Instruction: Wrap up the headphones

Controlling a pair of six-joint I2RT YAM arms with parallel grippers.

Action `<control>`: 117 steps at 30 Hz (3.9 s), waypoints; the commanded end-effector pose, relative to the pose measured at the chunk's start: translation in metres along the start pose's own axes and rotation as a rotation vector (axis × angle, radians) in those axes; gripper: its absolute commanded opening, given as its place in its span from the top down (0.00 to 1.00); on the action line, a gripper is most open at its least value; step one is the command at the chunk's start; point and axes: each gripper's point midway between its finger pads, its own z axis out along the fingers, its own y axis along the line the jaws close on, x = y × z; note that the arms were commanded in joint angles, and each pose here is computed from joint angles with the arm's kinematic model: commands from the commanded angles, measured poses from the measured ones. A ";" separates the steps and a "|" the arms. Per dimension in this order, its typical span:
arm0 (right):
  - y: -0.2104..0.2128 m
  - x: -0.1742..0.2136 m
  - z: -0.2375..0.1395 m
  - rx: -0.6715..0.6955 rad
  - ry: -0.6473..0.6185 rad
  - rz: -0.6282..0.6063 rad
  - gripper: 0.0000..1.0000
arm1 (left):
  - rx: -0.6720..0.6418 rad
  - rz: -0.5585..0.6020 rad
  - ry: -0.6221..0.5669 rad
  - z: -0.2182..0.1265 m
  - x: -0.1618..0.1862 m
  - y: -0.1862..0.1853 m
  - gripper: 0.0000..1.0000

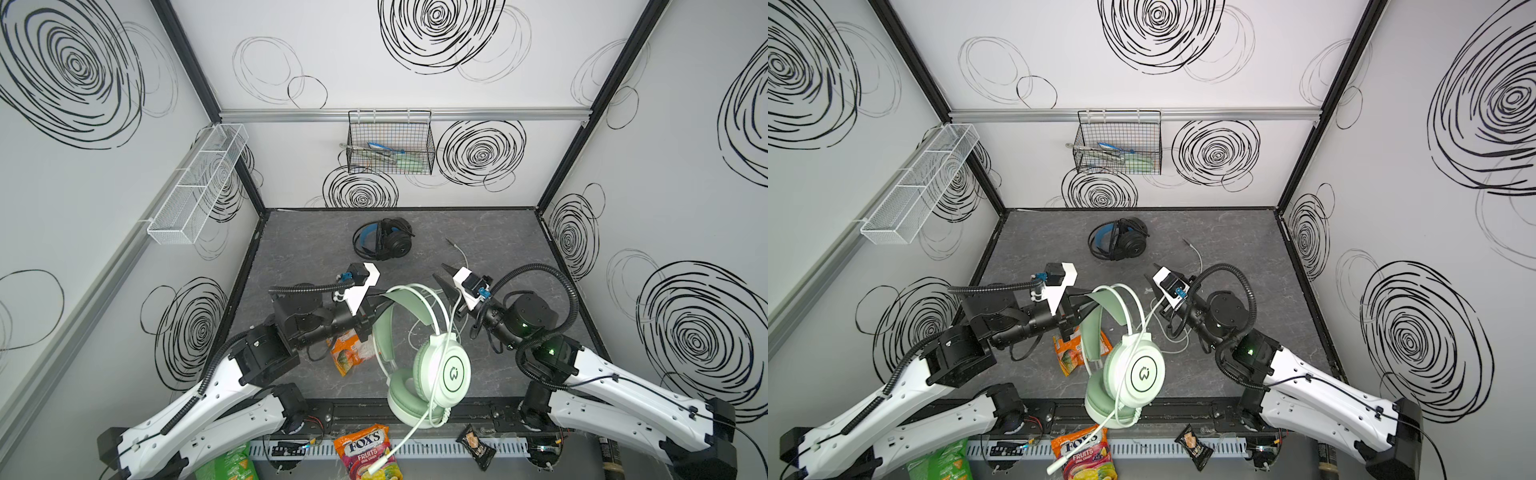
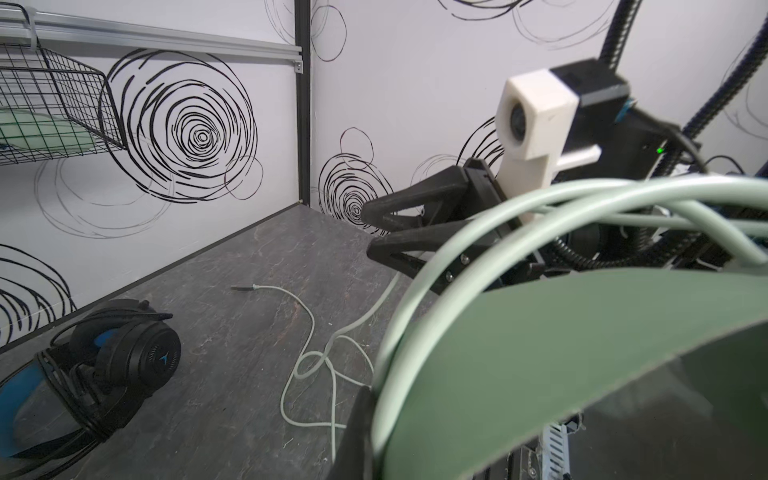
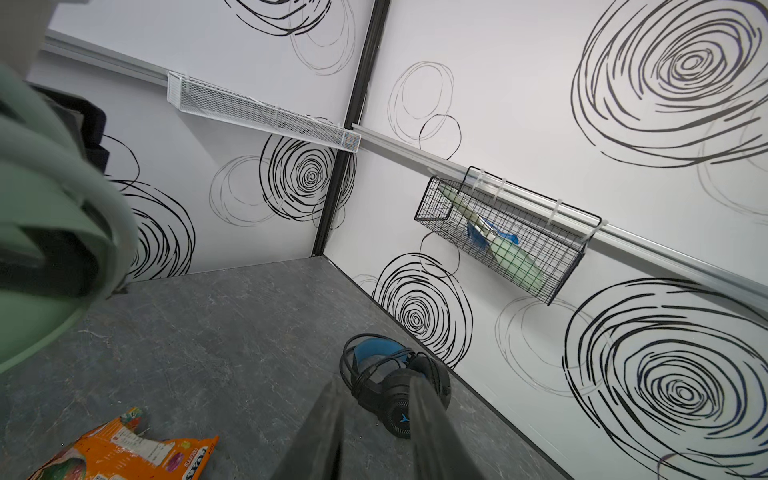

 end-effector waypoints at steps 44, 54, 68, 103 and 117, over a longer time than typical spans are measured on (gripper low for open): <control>0.032 0.025 -0.002 -0.152 -0.140 0.290 0.71 | -0.088 -0.415 -0.597 -0.019 -0.101 0.012 1.00; 0.042 0.037 -0.001 -0.187 -0.135 0.325 0.57 | -0.112 -0.428 -0.613 -0.010 -0.112 0.016 1.00; 0.065 0.066 -0.017 -0.277 -0.114 0.378 0.26 | -0.183 -0.402 -0.583 -0.013 -0.123 0.021 1.00; 0.140 0.198 -0.037 -0.281 0.332 0.588 0.14 | -0.325 -0.325 -0.523 -0.011 -0.138 0.042 1.00; 0.174 0.223 -0.033 -0.340 0.421 0.578 0.19 | -0.351 -0.341 -0.524 -0.013 -0.134 0.054 1.00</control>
